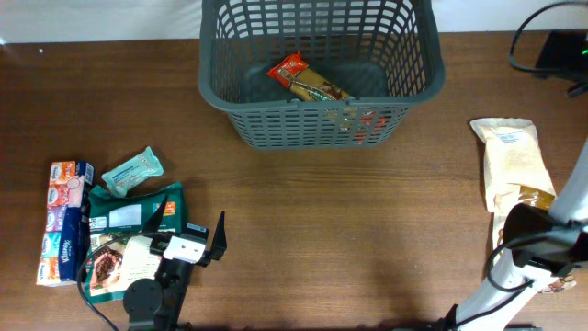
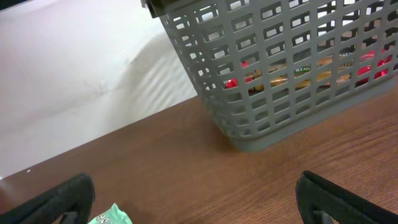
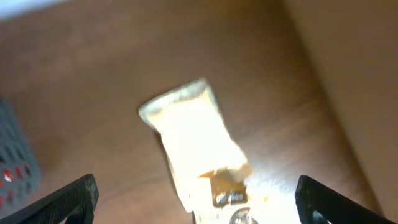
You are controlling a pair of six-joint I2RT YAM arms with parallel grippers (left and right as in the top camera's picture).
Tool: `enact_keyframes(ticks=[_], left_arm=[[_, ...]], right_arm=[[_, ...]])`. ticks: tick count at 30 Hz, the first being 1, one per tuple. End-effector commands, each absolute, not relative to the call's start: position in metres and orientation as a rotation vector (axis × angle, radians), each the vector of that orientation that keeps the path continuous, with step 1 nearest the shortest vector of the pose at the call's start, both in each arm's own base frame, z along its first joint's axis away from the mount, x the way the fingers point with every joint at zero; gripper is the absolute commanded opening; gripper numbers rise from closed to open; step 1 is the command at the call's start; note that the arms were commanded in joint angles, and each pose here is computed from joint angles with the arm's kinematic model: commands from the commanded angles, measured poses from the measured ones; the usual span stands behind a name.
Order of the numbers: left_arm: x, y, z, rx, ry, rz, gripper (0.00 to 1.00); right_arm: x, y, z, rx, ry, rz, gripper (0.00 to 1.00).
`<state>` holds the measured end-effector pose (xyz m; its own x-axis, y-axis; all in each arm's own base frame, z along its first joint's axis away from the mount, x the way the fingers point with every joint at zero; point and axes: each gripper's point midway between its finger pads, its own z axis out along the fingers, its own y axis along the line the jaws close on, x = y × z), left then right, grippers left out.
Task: Pack container
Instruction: 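Move the right gripper back right over the clear grain bag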
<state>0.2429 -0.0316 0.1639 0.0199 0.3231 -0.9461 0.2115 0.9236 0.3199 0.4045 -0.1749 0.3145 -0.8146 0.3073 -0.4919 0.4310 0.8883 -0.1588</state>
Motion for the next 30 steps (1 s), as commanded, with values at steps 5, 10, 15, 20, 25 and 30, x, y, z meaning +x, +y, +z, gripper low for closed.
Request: enact_keyframes(ticks=[5,10,15,20,25,30], left_arm=[[0.243,-0.032,0.163,0.421,1.569,0.082,0.99],[0.243,-0.032,0.163,0.421,1.569,0.082,0.99],[0.243,-0.032,0.163,0.421,1.569,0.082,0.99],[0.243,-0.032,0.163,0.421,1.569,0.082,0.99],[0.243,-0.032,0.163,0.421,1.569,0.082,0.99],[0.243,-0.032,0.163,0.421,1.569,0.082,0.99]], right_arm=[[0.407,-0.173,0.232,0.604,2.787,-0.303,0.99],[0.407,-0.176,0.201,0.646,2.825,-0.293,0.99],[0.390,-0.202,0.185,0.780,2.837,-0.333,0.99],[0.372,-0.221,0.179,0.791,2.876,-0.290,0.99],[0.374,-0.208,0.162,0.662,2.928,-0.094,0.99],[0.370,-0.203,0.142,0.639,2.971,-0.057,0.99]])
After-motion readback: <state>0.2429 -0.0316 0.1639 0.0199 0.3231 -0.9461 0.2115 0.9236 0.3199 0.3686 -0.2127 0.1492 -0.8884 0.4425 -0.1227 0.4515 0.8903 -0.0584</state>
